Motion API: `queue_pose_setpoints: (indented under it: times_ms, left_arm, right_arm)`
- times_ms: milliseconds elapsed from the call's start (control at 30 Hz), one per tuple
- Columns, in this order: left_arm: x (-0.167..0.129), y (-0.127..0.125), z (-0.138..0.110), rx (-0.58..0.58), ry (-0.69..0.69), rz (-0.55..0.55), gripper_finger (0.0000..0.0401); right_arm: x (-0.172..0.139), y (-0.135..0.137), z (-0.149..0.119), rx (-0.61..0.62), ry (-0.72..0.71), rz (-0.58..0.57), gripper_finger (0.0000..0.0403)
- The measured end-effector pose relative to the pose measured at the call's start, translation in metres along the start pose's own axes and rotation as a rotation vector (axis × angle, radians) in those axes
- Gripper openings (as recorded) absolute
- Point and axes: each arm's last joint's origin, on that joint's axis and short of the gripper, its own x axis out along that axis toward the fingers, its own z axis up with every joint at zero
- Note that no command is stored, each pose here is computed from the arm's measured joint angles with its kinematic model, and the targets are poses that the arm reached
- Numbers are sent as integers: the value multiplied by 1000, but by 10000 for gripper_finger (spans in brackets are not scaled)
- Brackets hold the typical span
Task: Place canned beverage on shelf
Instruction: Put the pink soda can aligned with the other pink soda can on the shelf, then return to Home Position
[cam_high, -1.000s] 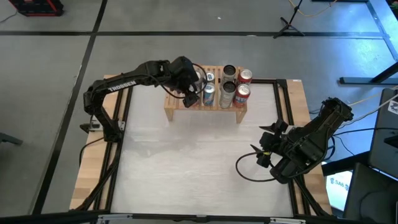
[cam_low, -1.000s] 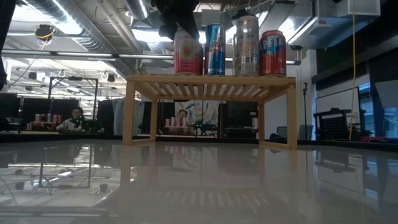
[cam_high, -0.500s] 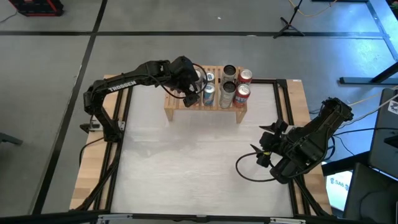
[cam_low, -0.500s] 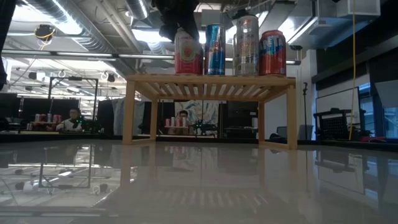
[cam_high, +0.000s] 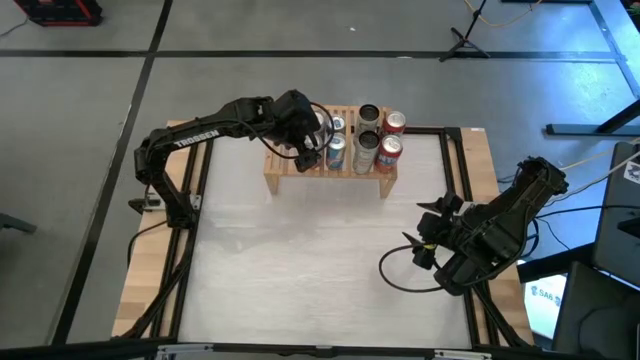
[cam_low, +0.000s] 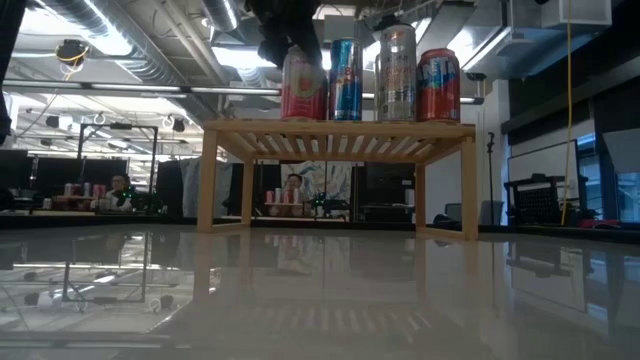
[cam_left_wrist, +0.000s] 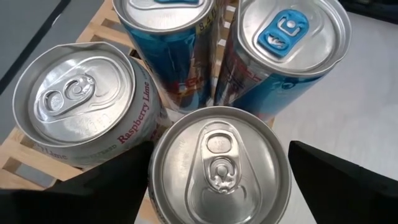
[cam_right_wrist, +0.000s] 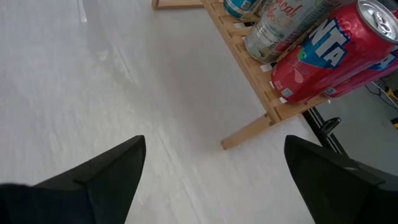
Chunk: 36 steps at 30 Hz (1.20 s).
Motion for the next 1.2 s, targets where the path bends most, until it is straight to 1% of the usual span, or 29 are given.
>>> queue_pose_setpoints:
  times_ms: [233, 400, 633, 800, 933, 1067, 1200]
  left_arm:
    - [-1, 0, 2, 25, -20, 17, 361]
    - [-17, 0, 11, 25, -70, -4, 361]
    - [-52, -1, 26, 25, -138, -14, 361]
    - [-89, -5, 38, 31, -232, -28, 361]
    - [-117, -10, 44, 35, -307, -47, 361]
    - [-140, -17, 38, 59, -310, -67, 361]
    - [-160, -25, 23, 63, -289, -91, 361]
  right_arm:
    - [0, 0, 0, 0, 0, 0, 372]
    - [0, 0, 0, -6, 1, 0, 372]
    - [0, 0, 0, -12, 3, 1, 372]
    - [0, 1, -1, -12, 48, 24, 372]
    - [0, 3, -1, 2, 58, 45, 372]
    - [0, 7, 1, 44, 39, 83, 372]
    - [-1, 12, 4, 84, 20, 118, 372]
